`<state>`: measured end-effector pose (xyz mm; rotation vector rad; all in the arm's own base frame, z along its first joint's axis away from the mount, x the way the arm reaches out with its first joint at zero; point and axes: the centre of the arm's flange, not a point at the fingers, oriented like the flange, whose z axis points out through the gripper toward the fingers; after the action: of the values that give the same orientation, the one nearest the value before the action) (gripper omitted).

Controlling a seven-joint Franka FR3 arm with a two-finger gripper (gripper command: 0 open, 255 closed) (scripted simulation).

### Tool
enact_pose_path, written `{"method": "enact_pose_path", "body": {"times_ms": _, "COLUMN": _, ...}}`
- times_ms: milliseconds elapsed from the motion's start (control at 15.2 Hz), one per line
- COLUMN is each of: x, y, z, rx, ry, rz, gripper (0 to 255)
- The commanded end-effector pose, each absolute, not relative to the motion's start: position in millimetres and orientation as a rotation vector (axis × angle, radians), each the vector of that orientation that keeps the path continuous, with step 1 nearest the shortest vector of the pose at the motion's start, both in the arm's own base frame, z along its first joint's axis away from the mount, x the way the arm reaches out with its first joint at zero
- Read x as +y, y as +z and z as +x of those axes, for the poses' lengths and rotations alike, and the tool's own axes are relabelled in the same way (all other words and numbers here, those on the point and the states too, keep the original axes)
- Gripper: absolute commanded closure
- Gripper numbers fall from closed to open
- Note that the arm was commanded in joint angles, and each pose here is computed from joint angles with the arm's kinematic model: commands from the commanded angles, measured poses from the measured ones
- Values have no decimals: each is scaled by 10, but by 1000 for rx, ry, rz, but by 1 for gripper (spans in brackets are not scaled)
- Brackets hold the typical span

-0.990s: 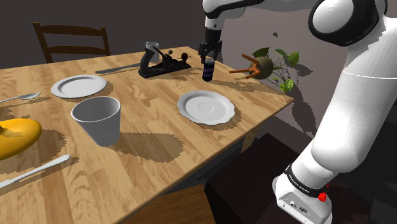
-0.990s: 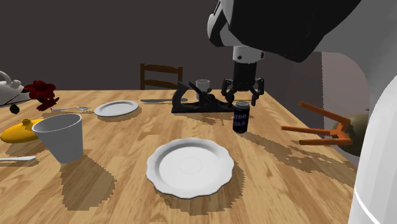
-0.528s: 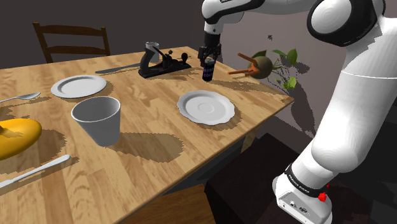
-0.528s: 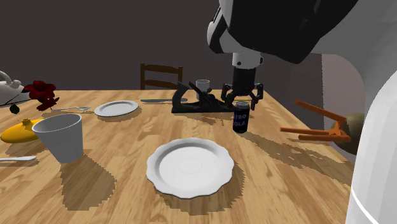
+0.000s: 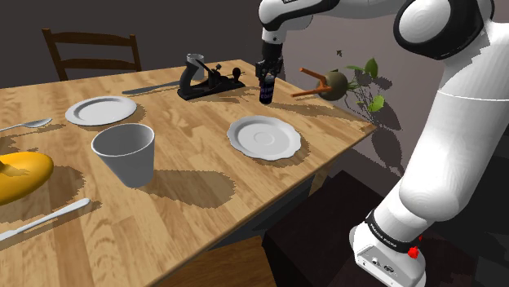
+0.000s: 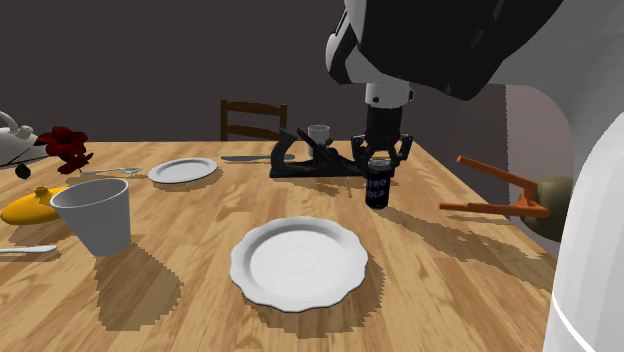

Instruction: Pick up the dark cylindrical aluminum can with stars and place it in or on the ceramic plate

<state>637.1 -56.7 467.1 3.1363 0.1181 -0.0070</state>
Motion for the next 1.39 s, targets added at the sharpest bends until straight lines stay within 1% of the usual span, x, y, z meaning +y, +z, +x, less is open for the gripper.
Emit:
{"method": "enact_pose_path", "body": {"times_ms": 0, "x": -563, "y": 4669, "z": 6371, "rx": 119, "ry": -8, "rz": 3137, "gripper": 255}}
{"method": "enact_pose_path", "body": {"times_ms": 264, "x": -562, "y": 4669, "z": 6371, "rx": 119, "ry": -7, "rz": 3137, "gripper": 255}}
{"method": "enact_pose_path", "body": {"times_ms": 1320, "x": -562, "y": 5513, "z": 6371, "rx": 119, "ry": -7, "rz": 3137, "gripper": 255}}
